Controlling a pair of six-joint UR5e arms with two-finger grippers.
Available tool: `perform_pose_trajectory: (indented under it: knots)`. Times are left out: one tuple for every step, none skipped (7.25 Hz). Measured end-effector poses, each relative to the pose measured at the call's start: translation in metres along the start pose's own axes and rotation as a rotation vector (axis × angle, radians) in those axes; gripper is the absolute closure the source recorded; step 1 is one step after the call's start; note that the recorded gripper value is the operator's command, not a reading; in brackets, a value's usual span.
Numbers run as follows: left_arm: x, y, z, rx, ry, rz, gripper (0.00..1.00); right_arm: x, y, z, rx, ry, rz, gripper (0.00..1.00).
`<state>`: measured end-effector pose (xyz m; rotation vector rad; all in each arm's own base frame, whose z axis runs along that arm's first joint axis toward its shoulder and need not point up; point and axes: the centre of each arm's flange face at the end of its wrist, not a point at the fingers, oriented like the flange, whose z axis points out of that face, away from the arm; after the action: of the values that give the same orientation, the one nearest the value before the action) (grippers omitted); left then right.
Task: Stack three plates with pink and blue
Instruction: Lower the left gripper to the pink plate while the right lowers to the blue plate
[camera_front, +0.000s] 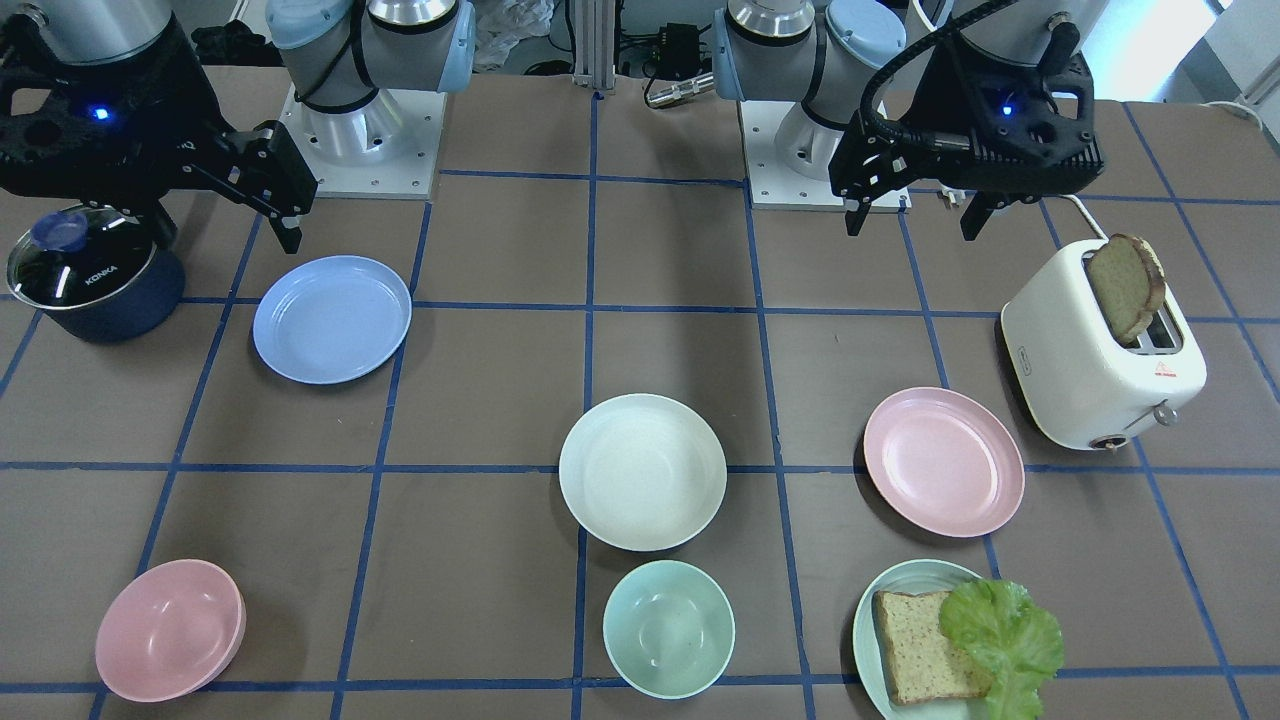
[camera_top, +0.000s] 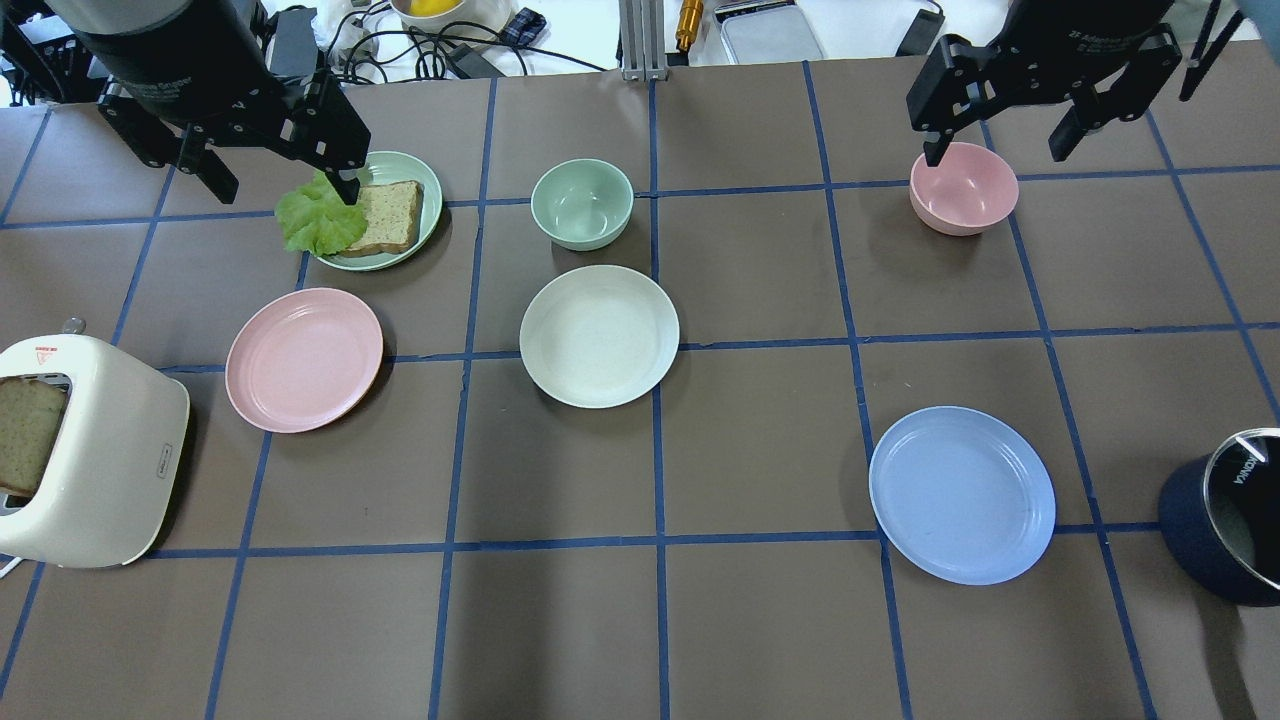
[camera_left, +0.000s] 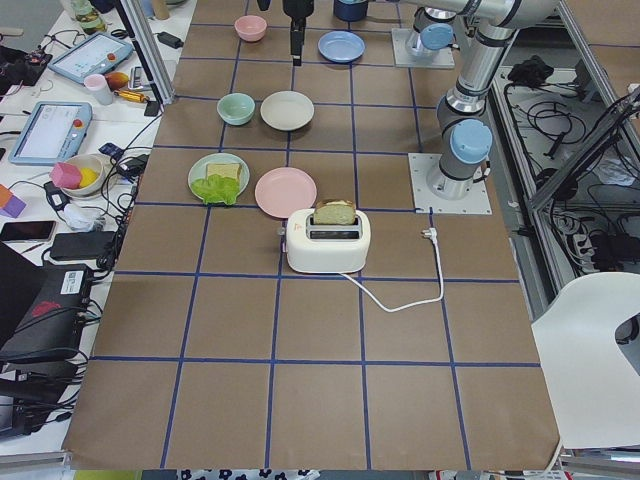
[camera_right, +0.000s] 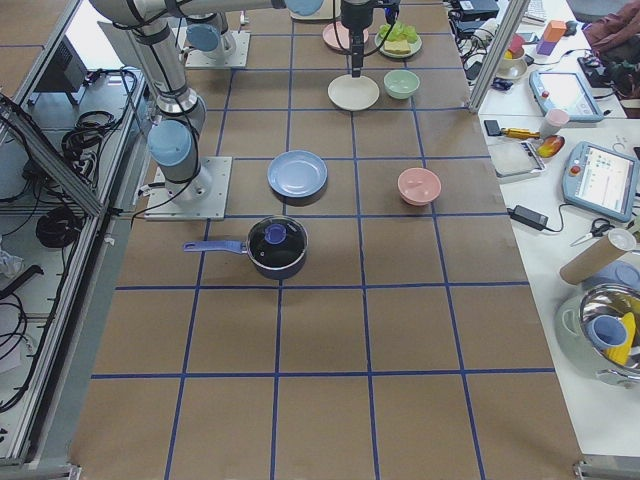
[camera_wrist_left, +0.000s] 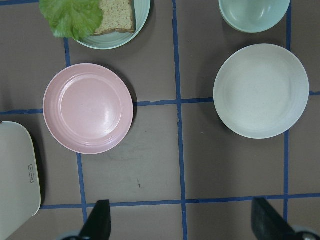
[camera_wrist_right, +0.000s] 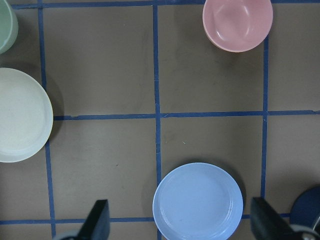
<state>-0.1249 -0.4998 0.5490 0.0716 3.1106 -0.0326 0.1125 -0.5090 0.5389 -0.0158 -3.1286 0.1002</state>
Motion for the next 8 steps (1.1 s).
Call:
perform_pose_trajectory:
  knots:
    - [0.000, 0.000, 0.000, 0.000, 0.003, 0.000, 0.00, 0.000, 0.000, 0.001, -0.003, -0.001, 0.000, 0.00]
    - [-0.001, 0.000, 0.000, 0.000, 0.010, -0.005, 0.00, 0.001, 0.000, 0.005, -0.011, 0.000, 0.000, 0.00]
    - [-0.003, -0.001, 0.001, 0.001, 0.027, -0.017, 0.00, 0.003, 0.001, 0.013, -0.028, 0.003, -0.002, 0.00]
    - [-0.005, -0.003, 0.001, 0.003, 0.046, -0.029, 0.00, 0.009, 0.002, 0.025, -0.051, 0.007, 0.000, 0.00]
    - [-0.006, -0.004, 0.004, -0.003, 0.051, -0.034, 0.00, 0.024, 0.003, 0.044, -0.090, 0.004, 0.005, 0.00]
    - [-0.010, -0.010, 0.016, -0.028, 0.052, -0.039, 0.00, 0.050, 0.008, 0.075, -0.148, -0.009, 0.015, 0.00]
    - [-0.021, -0.020, 0.037, -0.063, 0.054, -0.053, 0.00, 0.076, 0.016, 0.104, -0.181, -0.018, 0.034, 0.00]
    - [-0.037, -0.033, 0.067, -0.104, 0.059, -0.074, 0.00, 0.105, 0.026, 0.129, -0.194, -0.016, 0.061, 0.00]
